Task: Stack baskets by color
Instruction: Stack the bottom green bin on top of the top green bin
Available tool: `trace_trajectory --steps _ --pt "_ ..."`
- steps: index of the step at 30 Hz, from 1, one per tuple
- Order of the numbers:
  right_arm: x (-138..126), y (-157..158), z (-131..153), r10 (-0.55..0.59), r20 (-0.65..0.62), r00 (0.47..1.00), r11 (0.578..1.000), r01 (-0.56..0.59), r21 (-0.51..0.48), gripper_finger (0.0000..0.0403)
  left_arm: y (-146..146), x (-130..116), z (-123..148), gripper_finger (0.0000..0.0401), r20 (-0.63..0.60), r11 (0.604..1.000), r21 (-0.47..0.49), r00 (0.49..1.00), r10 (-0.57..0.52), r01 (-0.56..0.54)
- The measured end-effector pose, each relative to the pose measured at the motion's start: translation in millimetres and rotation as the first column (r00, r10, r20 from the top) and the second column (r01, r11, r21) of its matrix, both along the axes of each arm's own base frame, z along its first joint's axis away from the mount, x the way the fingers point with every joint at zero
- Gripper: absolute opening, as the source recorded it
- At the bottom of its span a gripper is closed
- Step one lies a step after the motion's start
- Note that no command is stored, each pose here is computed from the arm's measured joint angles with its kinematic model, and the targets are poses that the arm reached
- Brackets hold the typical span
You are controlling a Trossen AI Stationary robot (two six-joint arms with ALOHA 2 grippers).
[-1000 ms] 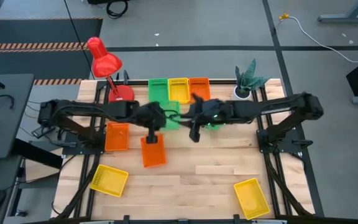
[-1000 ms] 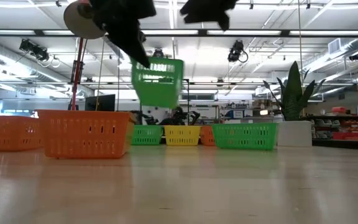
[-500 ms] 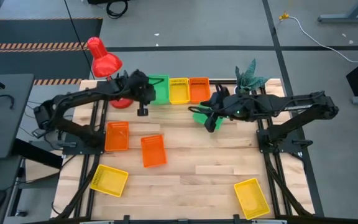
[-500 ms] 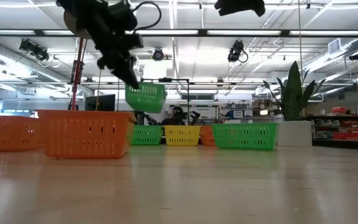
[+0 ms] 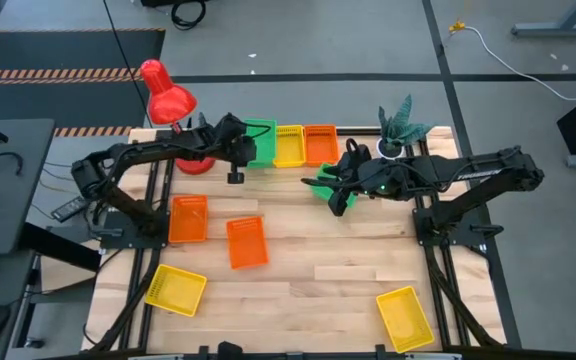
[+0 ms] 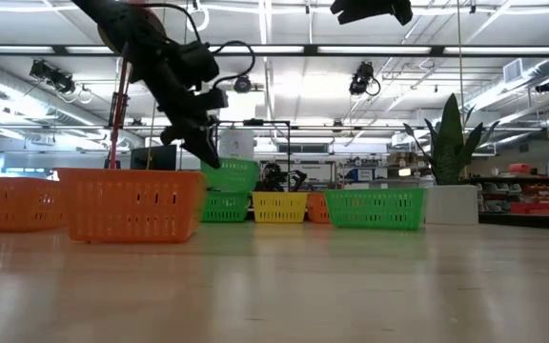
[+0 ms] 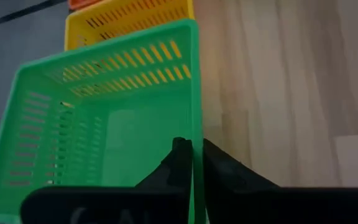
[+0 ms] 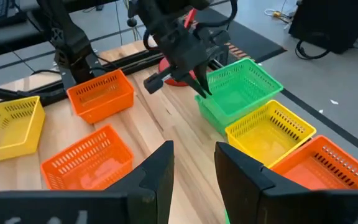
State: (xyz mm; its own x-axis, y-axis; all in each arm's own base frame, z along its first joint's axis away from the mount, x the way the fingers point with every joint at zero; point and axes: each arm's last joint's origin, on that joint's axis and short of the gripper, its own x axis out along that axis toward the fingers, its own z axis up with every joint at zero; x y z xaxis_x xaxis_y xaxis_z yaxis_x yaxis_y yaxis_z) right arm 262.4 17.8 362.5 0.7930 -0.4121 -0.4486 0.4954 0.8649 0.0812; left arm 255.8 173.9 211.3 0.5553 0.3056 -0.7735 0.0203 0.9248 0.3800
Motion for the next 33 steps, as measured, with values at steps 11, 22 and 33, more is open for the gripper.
trace_trajectory --steps 11,22,33 --pt "0.0 -1.8 0.0 -0.011 0.001 1.0 1.0 0.011 0.002 0.0121 7.5 -5.8 -3.9 0.0104 -0.045 0.998 0.016 0.997 0.059 -0.058" --pt "0.4 -11.9 -0.4 -0.05 0.0 0.999 0.999 0.05 0.008 0.0121 -3.6 -15.3 21.3 0.0147 0.113 0.978 -0.169 0.984 0.141 -0.121" --pt "0.5 -20.8 -0.6 -0.083 0.0 0.997 0.996 0.083 0.009 0.0121 8.1 13.8 -6.5 0.0057 0.184 0.941 -0.251 0.943 0.277 -0.227"
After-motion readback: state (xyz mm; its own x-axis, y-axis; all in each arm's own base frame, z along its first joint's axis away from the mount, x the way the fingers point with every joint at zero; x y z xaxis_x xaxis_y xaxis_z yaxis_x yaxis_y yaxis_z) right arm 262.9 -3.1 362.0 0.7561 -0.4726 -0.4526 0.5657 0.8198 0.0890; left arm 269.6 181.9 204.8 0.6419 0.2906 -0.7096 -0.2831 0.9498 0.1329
